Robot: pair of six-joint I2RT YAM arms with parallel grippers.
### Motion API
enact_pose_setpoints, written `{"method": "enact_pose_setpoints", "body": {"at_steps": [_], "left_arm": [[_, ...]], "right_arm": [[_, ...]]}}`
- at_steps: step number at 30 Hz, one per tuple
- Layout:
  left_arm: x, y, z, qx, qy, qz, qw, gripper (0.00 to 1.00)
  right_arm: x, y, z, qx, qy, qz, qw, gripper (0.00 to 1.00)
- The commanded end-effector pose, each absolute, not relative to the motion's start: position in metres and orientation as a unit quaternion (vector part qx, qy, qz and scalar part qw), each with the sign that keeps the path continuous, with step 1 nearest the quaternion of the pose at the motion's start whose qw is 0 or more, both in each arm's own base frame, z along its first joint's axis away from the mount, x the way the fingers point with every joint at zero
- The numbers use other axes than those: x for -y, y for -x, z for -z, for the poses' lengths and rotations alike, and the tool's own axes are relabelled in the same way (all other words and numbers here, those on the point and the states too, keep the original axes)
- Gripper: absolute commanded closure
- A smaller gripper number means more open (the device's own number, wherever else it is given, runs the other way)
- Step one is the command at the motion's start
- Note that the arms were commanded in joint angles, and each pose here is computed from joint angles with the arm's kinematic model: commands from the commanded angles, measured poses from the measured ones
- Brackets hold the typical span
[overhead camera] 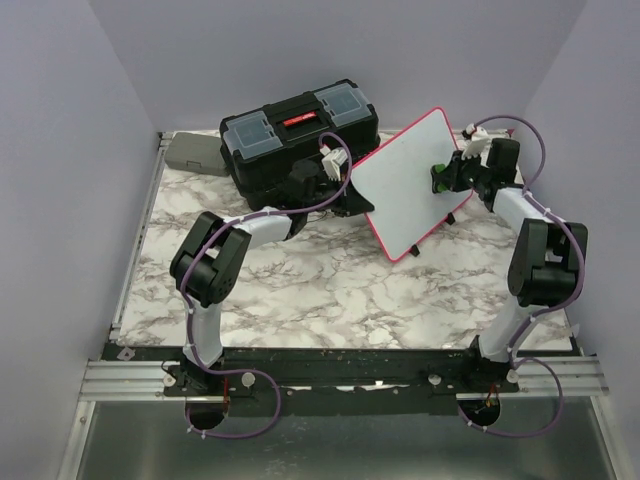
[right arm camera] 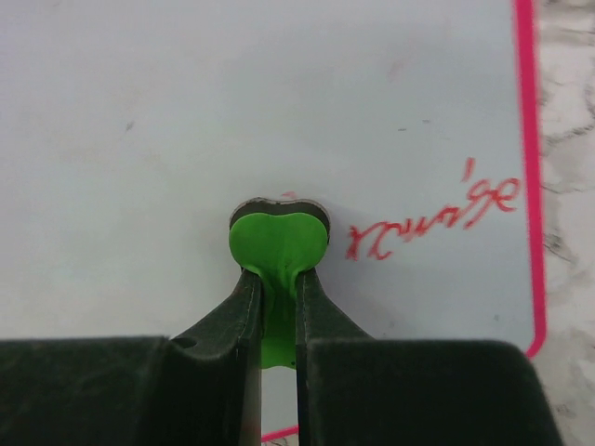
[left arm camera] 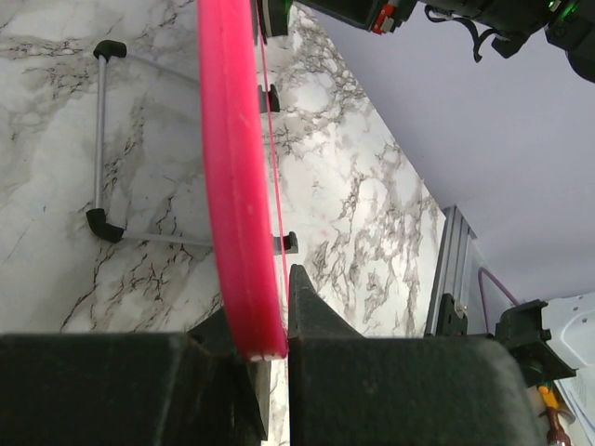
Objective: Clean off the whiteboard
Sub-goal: Erase the whiteboard at the whiteboard stand.
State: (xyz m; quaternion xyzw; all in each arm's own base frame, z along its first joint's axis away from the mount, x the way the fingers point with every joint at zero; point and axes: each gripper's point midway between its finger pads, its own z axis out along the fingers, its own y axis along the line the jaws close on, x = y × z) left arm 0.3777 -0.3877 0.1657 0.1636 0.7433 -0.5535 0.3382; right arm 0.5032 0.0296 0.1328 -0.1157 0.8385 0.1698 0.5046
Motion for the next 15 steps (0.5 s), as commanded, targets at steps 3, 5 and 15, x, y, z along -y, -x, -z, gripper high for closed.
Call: {"method": "enact_pose_setpoints", "body": {"at_steps": [3,5,15], "left_arm": [[0.408,-0.341,-0.164,-0.731,-0.208,0.591,0.270,1.00],[0.408,-0.341,-0.164,-0.731,-0.206,0.592,0.269,1.00],[0.407,-0.341,-0.165,-0.734,-0.207,0.588,0.270,1.00]], "right_arm": [[-0.115,-0.448,-0.132,-0.787,0.289,-0.297,0.457,0.99],[-0.142,-0.440,-0.135,-0.775,0.316,-0.299,0.458,0.99],[-0.166,-0.468,-0.187,-0.763,0.256,-0.201,0.559,0.99]]}}
